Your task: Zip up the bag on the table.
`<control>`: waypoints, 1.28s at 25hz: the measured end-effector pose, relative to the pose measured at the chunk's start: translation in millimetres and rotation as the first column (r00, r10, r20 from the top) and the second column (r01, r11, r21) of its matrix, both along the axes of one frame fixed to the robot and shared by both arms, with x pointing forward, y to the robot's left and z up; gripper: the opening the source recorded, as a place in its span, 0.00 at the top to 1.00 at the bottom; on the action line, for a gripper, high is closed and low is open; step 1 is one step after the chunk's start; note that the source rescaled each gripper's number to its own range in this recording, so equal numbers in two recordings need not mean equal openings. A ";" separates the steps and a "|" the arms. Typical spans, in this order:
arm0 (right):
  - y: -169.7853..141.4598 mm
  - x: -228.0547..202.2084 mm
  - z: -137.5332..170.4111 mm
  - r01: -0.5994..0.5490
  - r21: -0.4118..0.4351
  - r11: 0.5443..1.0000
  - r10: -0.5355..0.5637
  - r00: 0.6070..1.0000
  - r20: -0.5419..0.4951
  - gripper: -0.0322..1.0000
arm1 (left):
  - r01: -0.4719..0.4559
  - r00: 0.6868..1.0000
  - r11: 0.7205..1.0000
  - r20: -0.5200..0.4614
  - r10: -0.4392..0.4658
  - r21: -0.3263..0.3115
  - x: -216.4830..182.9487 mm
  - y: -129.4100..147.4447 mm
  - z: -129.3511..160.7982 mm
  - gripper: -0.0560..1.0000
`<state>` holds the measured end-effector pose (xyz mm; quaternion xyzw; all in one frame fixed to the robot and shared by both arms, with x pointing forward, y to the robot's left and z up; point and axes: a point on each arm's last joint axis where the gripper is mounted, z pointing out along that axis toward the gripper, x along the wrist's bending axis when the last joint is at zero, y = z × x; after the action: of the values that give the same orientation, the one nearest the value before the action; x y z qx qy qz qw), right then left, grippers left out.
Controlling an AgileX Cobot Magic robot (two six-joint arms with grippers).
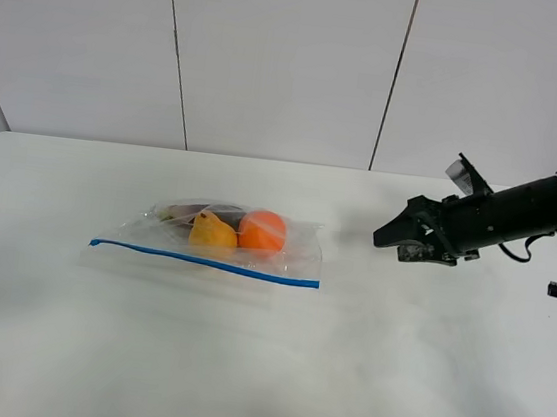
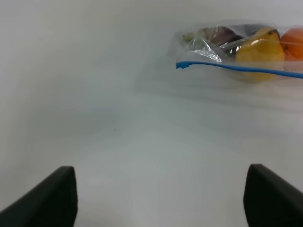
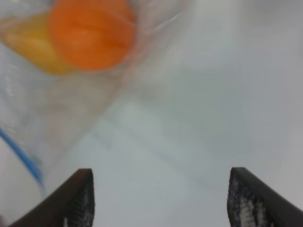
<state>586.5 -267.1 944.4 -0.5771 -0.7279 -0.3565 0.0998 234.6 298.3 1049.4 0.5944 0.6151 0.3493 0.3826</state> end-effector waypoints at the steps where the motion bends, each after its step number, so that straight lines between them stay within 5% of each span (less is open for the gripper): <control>1: -3.3 1.1 5.1 -0.017 -0.052 0.999 0.018 1.000 0.019 0.00 | 0.000 1.000 1.000 0.000 0.000 0.000 0.0 0.0 0.0 0.11; 8: -25.5 15.5 25.4 0.082 -0.311 0.947 -0.058 0.995 0.085 0.00 | 0.000 1.000 1.000 0.000 0.000 0.000 0.0 0.0 0.0 0.11; 14: -38.5 27.6 28.5 0.332 -0.338 0.881 -0.299 0.943 0.149 0.00 | 0.001 1.000 1.000 0.000 -0.001 0.001 0.0 0.0 0.0 0.11; 32: -54.8 30.0 27.3 0.357 -0.497 0.791 -0.272 0.933 0.237 0.00 | 0.001 1.000 1.000 0.000 -0.001 0.001 0.0 0.0 0.0 0.11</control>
<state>616.6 -322.0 971.8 -0.6658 -0.6969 -0.1954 -0.1813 234.6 298.3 1049.4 0.5947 0.6148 0.3495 0.3823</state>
